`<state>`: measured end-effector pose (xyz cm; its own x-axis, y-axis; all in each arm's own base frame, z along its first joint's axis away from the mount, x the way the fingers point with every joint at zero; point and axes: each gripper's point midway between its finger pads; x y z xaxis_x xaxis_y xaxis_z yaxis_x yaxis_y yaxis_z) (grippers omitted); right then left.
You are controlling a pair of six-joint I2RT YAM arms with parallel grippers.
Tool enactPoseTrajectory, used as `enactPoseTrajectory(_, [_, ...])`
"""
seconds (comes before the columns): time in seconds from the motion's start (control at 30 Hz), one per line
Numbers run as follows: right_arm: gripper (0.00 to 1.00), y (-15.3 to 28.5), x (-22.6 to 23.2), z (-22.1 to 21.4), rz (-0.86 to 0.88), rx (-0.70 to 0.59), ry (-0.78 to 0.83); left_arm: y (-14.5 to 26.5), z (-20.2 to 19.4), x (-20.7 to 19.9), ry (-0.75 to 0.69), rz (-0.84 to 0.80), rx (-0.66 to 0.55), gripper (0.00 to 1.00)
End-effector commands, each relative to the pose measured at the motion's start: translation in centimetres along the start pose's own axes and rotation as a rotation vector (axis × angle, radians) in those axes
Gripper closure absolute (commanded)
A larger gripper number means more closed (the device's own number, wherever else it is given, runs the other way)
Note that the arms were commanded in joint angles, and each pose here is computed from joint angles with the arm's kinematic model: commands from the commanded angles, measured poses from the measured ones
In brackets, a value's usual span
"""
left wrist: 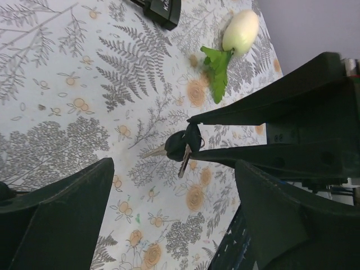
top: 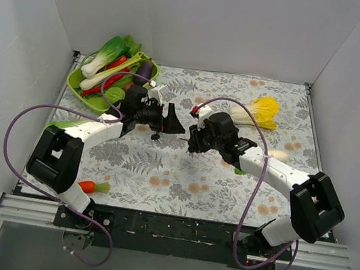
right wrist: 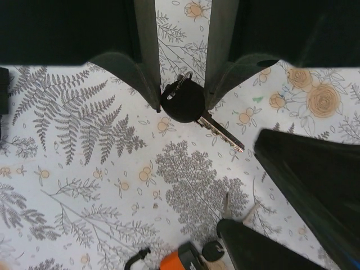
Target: Unlock with the key
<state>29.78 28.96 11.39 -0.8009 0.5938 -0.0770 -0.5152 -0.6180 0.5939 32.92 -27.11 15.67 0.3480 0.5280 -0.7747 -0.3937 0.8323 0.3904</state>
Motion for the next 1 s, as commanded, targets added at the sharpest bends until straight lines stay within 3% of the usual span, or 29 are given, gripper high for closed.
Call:
enactPoseTrajectory(0.0, [0.95,1.7,-0.9,4.8,-0.067,-0.160,-0.001,-0.4,-1.0,-2.6,-0.009,-0.115,0.067,0.15])
enactPoseTrajectory(0.43, [0.94,2.8,-0.7,6.0,-0.092,-0.195,0.033,-1.3,-2.6,-3.2,0.015,-0.149,0.124,0.48])
enactPoseTrajectory(0.97, [0.94,3.2,0.1,6.5,-0.082,-0.226,0.092,-1.5,-2.3,-3.0,0.048,-0.136,0.088,0.60])
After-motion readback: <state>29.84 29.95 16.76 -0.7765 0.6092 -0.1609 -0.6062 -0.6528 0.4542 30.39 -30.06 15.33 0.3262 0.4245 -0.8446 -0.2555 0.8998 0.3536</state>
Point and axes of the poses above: each gripper's point midway between its finger pads, its own y axis back along the fingers, its own x axis along the line the jaws close on, z = x × y, and after that the axes turned 11 degrees about y, right-handed
